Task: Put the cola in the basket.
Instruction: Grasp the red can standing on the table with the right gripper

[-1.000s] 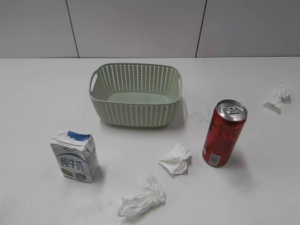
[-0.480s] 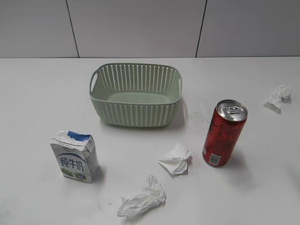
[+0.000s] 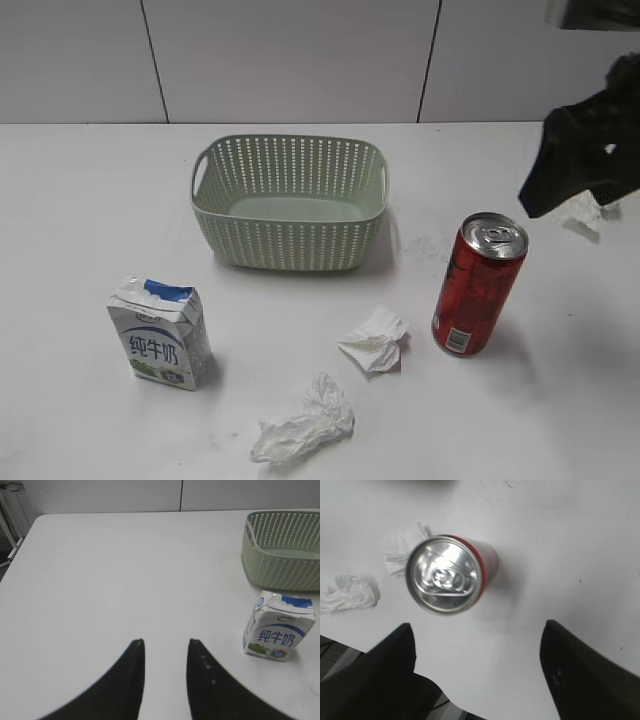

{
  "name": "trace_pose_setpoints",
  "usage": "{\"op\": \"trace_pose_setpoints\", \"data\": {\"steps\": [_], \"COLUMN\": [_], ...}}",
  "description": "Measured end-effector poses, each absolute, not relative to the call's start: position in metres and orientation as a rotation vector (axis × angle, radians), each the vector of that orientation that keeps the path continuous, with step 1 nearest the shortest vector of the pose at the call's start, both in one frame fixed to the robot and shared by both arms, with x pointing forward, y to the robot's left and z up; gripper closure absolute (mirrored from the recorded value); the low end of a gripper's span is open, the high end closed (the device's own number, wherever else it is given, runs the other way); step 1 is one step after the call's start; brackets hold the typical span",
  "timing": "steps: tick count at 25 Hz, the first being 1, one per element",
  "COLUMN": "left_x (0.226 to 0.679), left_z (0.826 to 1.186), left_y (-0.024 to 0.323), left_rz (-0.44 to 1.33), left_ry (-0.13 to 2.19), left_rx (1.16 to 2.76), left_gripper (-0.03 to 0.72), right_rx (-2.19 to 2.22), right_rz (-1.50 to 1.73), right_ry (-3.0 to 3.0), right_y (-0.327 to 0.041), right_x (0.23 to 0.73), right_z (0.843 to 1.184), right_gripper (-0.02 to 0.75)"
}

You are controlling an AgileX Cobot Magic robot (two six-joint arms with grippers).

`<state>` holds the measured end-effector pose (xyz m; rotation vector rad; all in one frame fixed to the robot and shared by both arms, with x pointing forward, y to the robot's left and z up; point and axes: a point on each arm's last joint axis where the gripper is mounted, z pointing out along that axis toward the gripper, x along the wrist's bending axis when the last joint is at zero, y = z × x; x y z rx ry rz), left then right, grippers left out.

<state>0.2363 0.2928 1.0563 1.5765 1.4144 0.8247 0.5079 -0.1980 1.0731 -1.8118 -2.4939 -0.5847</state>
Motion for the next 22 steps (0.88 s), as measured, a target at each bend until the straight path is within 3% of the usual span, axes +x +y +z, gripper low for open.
{"op": "trace_pose_setpoints", "data": {"steps": [7,22], "left_x": [0.236,0.236], "left_z": [1.056,1.056], "left_y": [0.293,0.293], "left_rz": [0.825,0.825], "left_ry": [1.414,1.414], "left_rx": [1.576,1.576], "left_gripper": [0.456,0.456], "right_rx": [-1.817,-1.838], "right_rz": [-0.557,-0.263], "right_ry": [-2.553,-2.444], "right_y": [-0.158,-0.145], "right_x": [0.519,0.544], "right_z": [1.058,0.985], "right_gripper": [0.153,0.153]}}
